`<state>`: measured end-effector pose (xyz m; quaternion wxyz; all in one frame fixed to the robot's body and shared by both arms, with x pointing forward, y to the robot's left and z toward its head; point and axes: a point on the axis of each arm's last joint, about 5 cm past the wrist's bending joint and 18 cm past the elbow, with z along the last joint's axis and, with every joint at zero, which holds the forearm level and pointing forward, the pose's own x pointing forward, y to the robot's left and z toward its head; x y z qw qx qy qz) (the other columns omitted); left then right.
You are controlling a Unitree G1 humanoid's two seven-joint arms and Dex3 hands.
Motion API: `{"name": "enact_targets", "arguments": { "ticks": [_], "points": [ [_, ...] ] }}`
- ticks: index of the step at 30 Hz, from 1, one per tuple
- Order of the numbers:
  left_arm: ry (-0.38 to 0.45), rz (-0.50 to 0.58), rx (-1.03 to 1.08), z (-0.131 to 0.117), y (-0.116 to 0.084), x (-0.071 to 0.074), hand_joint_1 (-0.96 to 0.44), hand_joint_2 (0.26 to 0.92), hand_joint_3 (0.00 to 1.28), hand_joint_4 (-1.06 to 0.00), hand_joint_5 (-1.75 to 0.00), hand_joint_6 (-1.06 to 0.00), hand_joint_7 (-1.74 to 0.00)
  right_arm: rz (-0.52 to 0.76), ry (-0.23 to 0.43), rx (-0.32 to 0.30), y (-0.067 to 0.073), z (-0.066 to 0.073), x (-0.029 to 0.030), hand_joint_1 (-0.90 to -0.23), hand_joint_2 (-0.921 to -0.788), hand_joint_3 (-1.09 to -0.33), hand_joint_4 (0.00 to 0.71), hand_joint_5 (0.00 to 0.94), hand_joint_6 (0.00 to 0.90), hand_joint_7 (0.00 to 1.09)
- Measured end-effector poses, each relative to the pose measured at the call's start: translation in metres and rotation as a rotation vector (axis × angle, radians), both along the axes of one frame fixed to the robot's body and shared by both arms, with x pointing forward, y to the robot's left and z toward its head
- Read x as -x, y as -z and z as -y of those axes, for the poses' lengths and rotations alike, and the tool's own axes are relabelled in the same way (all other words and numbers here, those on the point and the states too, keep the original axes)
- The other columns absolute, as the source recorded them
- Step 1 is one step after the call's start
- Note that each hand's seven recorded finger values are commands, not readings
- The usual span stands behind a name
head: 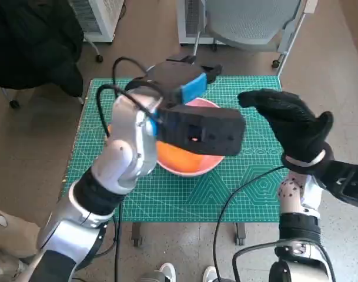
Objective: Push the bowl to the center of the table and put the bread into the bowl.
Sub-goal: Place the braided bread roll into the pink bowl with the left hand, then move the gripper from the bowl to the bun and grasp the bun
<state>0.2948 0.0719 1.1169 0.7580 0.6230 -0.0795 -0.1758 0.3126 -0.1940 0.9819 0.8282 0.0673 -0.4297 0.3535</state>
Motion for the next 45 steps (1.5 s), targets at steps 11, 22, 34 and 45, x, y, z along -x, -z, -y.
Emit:
{"name": "enact_targets", "arguments": {
  "ticks": [11, 22, 34, 45],
  "points": [
    [-0.015, 0.091, 0.042, -0.022, -0.012, 0.023, -0.43, 0.835, 0.01, 0.00, 0.00, -0.19, 0.00, -0.018, -0.019, 0.002, 0.005, 0.000, -0.0023, -0.638, -0.921, -0.663, 0.173, 0.000, 0.230, 0.00],
    [-0.087, 0.110, 0.042, -0.049, -0.029, 0.038, -0.45, 0.819, 0.00, 0.00, 0.00, -0.17, 0.00, -0.020, -0.049, -0.005, 0.007, -0.004, -0.0050, -0.626, -0.921, -0.662, 0.176, 0.001, 0.231, 0.00],
    [-0.282, 0.144, 0.032, -0.110, -0.029, 0.054, -0.33, 0.745, 0.00, 0.00, 0.00, -0.17, 0.00, -0.019, -0.070, -0.008, 0.006, -0.004, -0.0059, -0.626, -0.921, -0.663, 0.180, 0.002, 0.233, 0.00],
    [-0.400, 0.003, -0.027, -0.125, -0.010, 0.044, -0.17, 0.699, 0.00, 0.00, 0.00, -0.14, 0.00, -0.029, -0.082, -0.013, 0.006, -0.005, -0.0073, -0.629, -0.921, -0.664, 0.179, 0.001, 0.231, 0.00]
  ]
}}
